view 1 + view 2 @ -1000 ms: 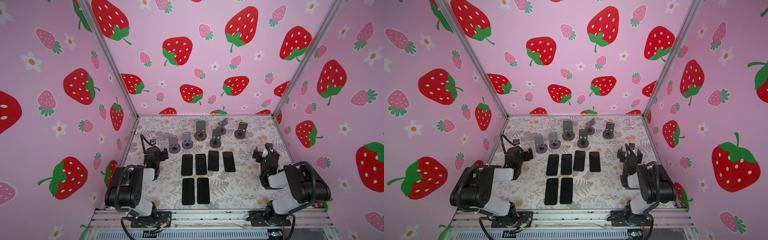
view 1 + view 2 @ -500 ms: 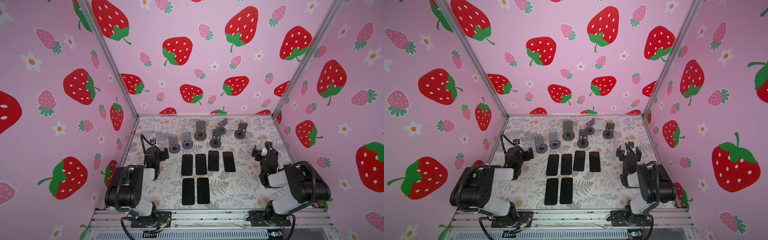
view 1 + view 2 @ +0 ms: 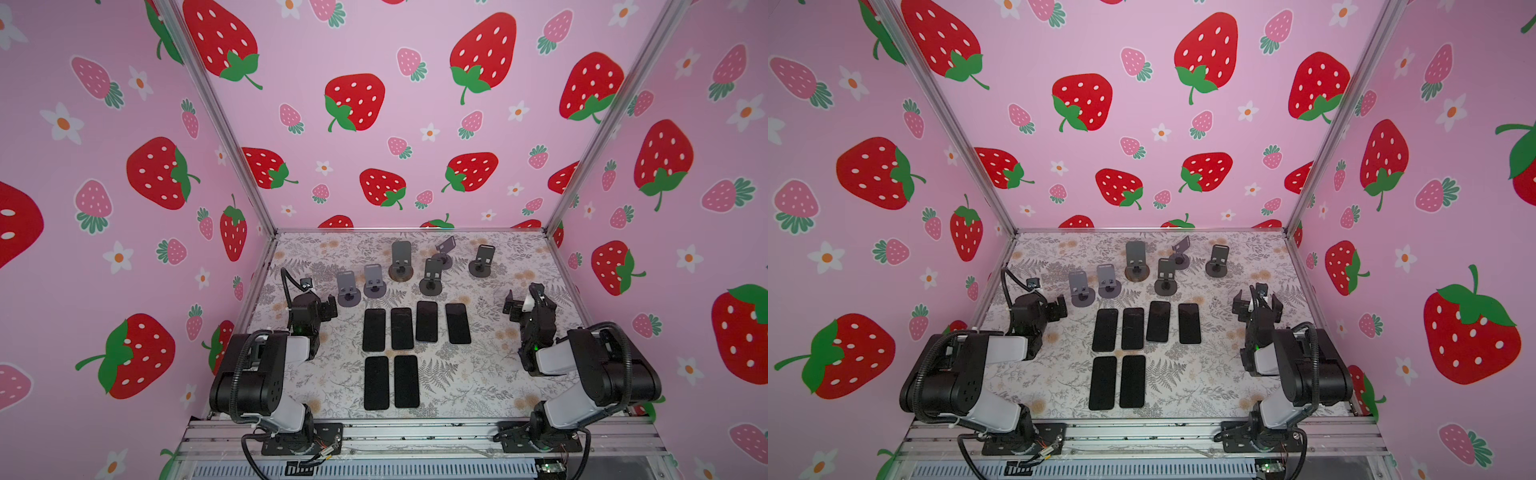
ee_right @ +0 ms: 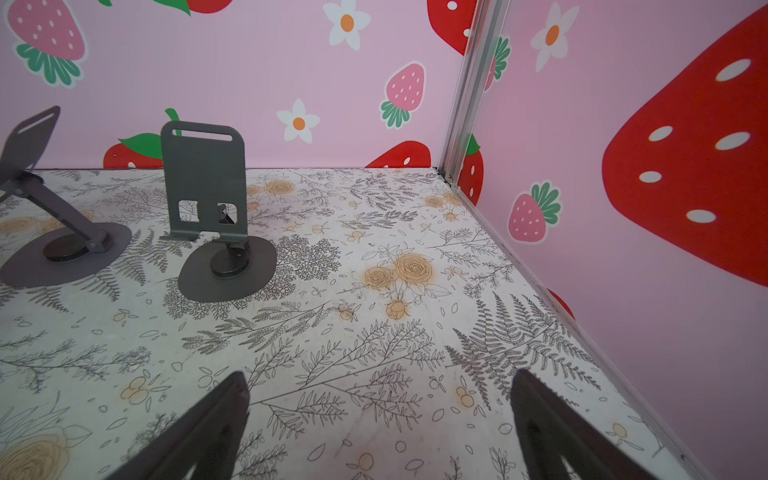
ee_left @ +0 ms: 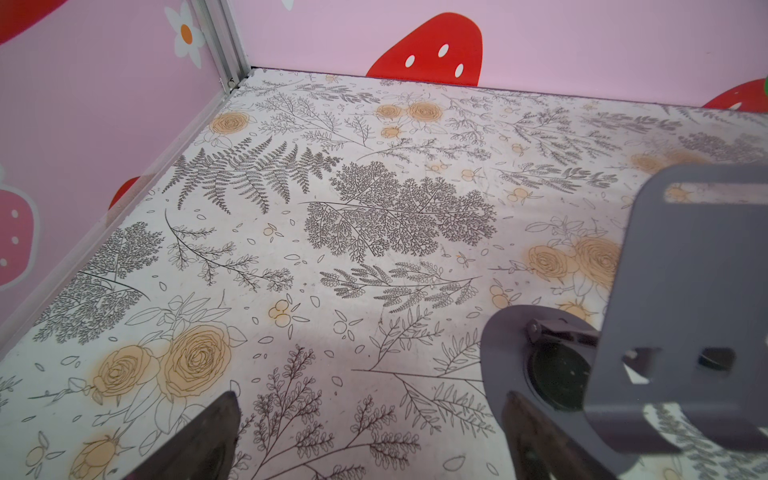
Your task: Remove the phone from the phone stand
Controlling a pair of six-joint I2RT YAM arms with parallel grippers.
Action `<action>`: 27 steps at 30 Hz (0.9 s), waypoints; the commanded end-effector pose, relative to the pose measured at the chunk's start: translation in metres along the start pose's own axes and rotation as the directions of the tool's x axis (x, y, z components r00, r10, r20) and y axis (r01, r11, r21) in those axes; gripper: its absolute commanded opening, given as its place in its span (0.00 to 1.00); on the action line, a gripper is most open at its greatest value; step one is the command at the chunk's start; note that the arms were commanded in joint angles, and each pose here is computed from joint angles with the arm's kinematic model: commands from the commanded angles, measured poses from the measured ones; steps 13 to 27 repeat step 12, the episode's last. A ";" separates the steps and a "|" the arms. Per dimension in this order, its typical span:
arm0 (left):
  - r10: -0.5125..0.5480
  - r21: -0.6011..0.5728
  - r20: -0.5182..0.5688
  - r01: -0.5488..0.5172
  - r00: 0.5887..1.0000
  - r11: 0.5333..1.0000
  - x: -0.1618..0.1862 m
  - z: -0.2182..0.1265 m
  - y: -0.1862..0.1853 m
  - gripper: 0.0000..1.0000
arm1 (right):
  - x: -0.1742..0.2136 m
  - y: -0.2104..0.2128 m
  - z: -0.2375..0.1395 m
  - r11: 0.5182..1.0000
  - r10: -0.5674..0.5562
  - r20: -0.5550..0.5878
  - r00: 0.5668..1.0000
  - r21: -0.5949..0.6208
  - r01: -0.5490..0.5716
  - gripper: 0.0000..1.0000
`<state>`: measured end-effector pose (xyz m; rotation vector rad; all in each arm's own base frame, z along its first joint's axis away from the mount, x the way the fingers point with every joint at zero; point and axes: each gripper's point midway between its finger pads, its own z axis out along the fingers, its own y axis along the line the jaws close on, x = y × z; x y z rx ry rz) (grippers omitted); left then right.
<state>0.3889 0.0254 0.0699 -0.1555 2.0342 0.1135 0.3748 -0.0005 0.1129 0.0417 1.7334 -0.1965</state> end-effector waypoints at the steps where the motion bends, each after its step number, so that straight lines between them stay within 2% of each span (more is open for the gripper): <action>1: -0.006 -0.003 0.054 0.006 0.999 1.000 -0.020 0.002 -0.002 0.99 | -0.010 0.001 0.003 1.000 -0.003 0.027 1.000 0.003 0.003 1.00; 27: -0.001 -0.006 0.056 0.001 0.998 1.000 -0.021 0.002 -0.002 0.99 | -0.010 0.001 0.003 1.000 -0.004 0.028 1.000 0.003 0.003 1.00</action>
